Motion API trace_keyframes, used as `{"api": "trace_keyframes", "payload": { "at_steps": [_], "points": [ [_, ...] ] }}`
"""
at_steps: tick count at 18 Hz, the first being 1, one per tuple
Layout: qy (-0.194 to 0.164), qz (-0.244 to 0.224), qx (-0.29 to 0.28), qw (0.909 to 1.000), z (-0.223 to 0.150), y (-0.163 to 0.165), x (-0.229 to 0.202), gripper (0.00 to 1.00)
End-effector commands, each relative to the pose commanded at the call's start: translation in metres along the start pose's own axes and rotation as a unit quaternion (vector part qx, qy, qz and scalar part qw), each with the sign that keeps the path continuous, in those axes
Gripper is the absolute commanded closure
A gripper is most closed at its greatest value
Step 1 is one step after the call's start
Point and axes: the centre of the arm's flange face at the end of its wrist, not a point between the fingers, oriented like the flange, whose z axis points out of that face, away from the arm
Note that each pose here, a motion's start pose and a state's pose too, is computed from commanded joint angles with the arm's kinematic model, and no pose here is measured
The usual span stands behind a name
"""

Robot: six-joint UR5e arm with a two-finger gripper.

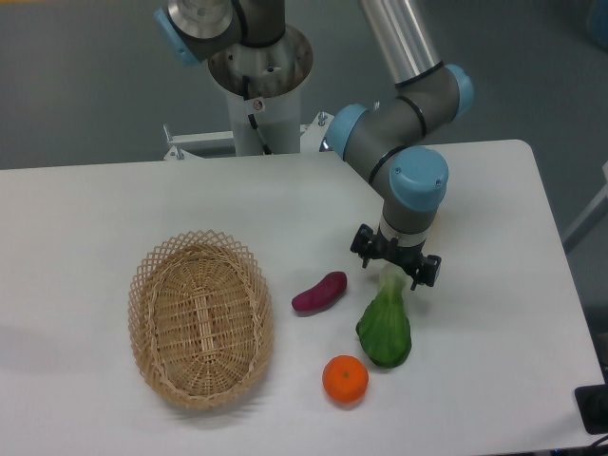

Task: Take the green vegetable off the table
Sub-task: 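Close the gripper on the bok choy stem, then lift the bok choy by its stem up off the table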

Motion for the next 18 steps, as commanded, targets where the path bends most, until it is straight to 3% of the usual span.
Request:
{"api": "trace_keyframes", "payload": {
  "at_steps": [3,6,10,13,18],
  "points": [
    [-0.004,0.003,-0.006,1.0,-0.001,0.001,-0.002,0.06],
    [-0.01,0.002,-0.011,0.9999,-0.002,0.002,-0.002,0.27],
    [-0.013,0.002,-0.009,0.9999,-0.002,0.002,-0.002,0.39],
    [-0.015,0.005,-0.009,0.9998,-0.004,0.002,-0.002,0.56],
    [-0.028,0.013,-0.003,0.9995,-0.015,0.001,-0.011,0.56]
  ]
}}
